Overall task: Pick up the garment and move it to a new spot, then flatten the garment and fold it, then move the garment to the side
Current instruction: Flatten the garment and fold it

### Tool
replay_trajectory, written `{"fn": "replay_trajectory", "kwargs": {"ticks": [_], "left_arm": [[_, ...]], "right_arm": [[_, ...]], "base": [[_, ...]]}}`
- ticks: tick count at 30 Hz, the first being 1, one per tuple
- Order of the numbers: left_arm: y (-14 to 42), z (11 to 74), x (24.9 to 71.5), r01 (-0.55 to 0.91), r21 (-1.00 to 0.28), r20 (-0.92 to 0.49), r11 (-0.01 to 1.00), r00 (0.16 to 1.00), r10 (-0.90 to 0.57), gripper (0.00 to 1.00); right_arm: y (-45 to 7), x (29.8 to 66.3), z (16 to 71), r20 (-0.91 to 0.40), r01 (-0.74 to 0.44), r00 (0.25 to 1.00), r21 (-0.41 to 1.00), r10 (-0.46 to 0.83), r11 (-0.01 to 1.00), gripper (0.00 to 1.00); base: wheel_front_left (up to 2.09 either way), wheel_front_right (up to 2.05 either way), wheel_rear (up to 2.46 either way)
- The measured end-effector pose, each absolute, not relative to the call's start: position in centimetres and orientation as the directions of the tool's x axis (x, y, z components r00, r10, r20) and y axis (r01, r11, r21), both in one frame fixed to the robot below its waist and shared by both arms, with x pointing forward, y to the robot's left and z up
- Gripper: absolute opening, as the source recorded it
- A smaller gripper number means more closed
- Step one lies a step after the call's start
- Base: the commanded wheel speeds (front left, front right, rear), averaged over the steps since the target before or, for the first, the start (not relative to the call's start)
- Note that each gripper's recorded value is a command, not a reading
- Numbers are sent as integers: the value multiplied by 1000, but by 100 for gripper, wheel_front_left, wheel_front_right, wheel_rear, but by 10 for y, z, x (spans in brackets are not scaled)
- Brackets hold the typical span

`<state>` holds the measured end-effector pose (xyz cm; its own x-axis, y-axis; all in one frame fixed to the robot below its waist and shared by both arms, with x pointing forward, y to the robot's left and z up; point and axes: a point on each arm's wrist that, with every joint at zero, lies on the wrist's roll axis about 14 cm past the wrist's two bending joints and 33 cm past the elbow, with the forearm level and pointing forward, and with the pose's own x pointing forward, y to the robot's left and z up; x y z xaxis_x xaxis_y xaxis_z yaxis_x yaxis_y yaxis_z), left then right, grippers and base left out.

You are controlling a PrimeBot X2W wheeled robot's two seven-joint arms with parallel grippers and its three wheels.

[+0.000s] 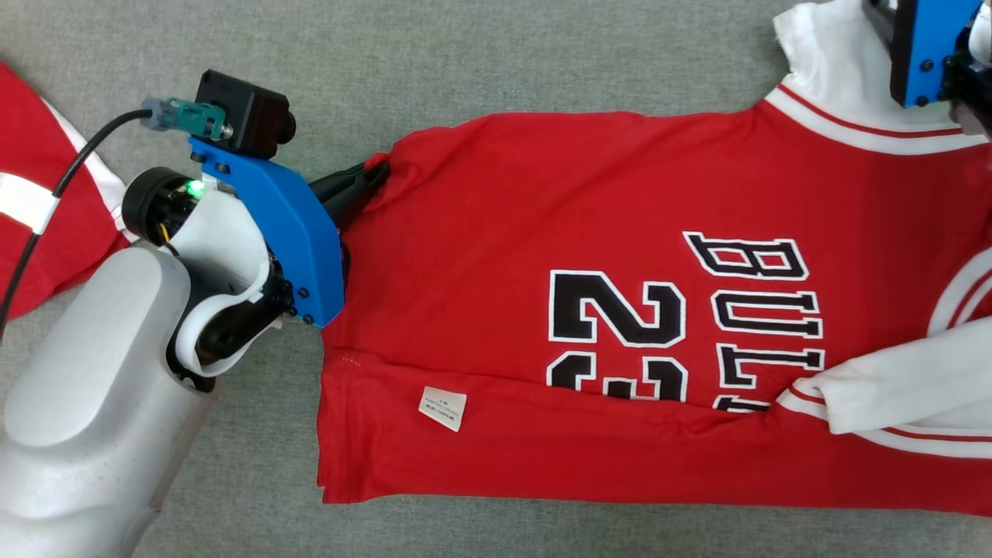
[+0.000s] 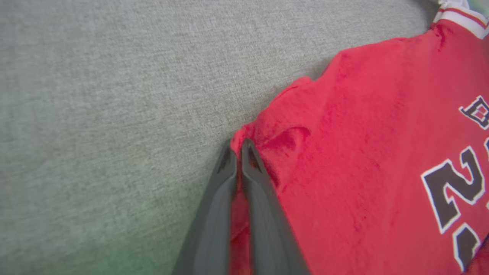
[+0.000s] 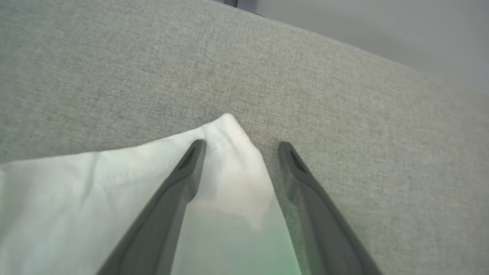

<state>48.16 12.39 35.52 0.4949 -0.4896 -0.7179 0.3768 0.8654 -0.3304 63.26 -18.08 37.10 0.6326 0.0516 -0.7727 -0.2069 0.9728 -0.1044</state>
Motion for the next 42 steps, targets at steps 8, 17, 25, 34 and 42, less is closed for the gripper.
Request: {"fn": "replay_trajectory", "kwargs": {"ticks": [8,17,25,34,42], "left_arm": [[129,348,496,360,-315,-696,878,541,-472,0],[131,355,510,326,-314,-621,892,640,-453,0],[128,376,505,319,-337,-512,886,728,-457,0],[124,406,486,371,-316,-365,873,802,-473,0],[127,414,460,404,-275,-309,872,822,-478,0]], "right_arm": [[-176,635,360,-781,-220,621,-92,66,971,0],[-186,636,394,-644,-130,755,38,123,991,0],[-204,613,430,-541,-105,829,93,139,990,0],[-211,552,447,-508,-117,838,192,201,974,0],[-225,488,454,-508,-82,837,254,205,964,0]], "base": [[0,0,0],[0,0,0],[0,0,0],[0,0,0],[0,0,0]]}}
